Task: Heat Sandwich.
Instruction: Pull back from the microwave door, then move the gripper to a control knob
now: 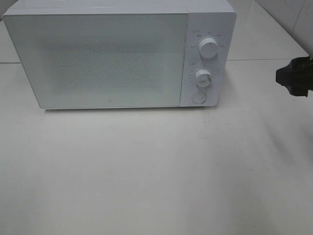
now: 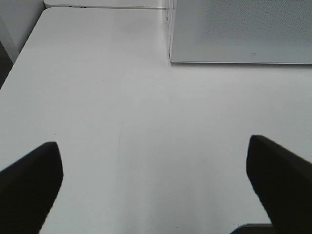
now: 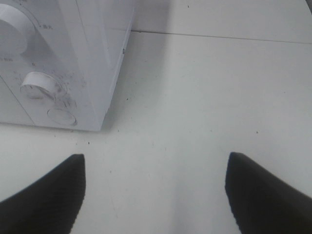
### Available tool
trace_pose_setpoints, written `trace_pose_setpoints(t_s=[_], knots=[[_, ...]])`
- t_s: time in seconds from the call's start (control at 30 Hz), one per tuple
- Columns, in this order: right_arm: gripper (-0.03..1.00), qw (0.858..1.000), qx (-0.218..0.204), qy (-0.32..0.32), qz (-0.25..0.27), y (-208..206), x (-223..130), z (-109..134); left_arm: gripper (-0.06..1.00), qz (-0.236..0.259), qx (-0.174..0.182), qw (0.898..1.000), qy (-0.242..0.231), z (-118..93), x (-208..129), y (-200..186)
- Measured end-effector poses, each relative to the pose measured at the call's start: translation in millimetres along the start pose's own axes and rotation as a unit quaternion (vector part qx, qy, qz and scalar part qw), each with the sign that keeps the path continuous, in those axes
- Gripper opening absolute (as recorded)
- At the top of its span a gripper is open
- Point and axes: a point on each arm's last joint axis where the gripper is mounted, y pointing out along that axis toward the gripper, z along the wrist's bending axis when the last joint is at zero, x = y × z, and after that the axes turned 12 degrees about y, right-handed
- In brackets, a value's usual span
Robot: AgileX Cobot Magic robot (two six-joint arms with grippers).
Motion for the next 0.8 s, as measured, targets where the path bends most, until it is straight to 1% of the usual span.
trace_pose_setpoints(t_s=[0.03,0.13,0.23,0.43,0.53,0.63,0.7,0.77,0.8], knots=[[0.76,1.000,0.000,0.000,0.000,0.0,0.0,0.0,0.97,0.000,0.000,1.000,0.000,0.0,0.0,0.0],[0.76,1.000,0.011,0.000,-0.027,12.0,2.4,1.6,0.97,0.000,0.000,1.000,0.000,0.0,0.0,0.0],[0.76,0.999,0.017,0.000,-0.038,18.0,2.8,2.7,0.97,0.000,0.000,1.000,0.000,0.0,0.0,0.0],[0.76,0.996,0.042,-0.014,-0.071,36.0,0.7,16.7,0.97,0.000,0.000,1.000,0.000,0.1,0.0,0.0],[0.76,0.996,0.042,-0.013,-0.078,40.8,-1.1,21.0,0.97,0.000,0.000,1.000,0.000,0.1,0.0,0.0],[0.76,0.995,0.038,-0.022,-0.095,50.3,-5.9,31.9,0.97,0.000,0.000,1.000,0.000,0.1,0.0,0.0],[0.76,0.994,0.037,-0.025,-0.099,51.3,-6.9,35.0,0.97,0.000,0.000,1.000,0.000,0.1,0.0,0.0],[0.76,0.992,0.036,-0.033,-0.113,54.8,-10.8,46.4,0.97,0.000,0.000,1.000,0.000,0.1,0.0,0.0],[0.76,0.992,0.036,-0.033,-0.113,54.8,-10.8,46.4,0.97,0.000,0.000,1.000,0.000,0.1,0.0,0.0]])
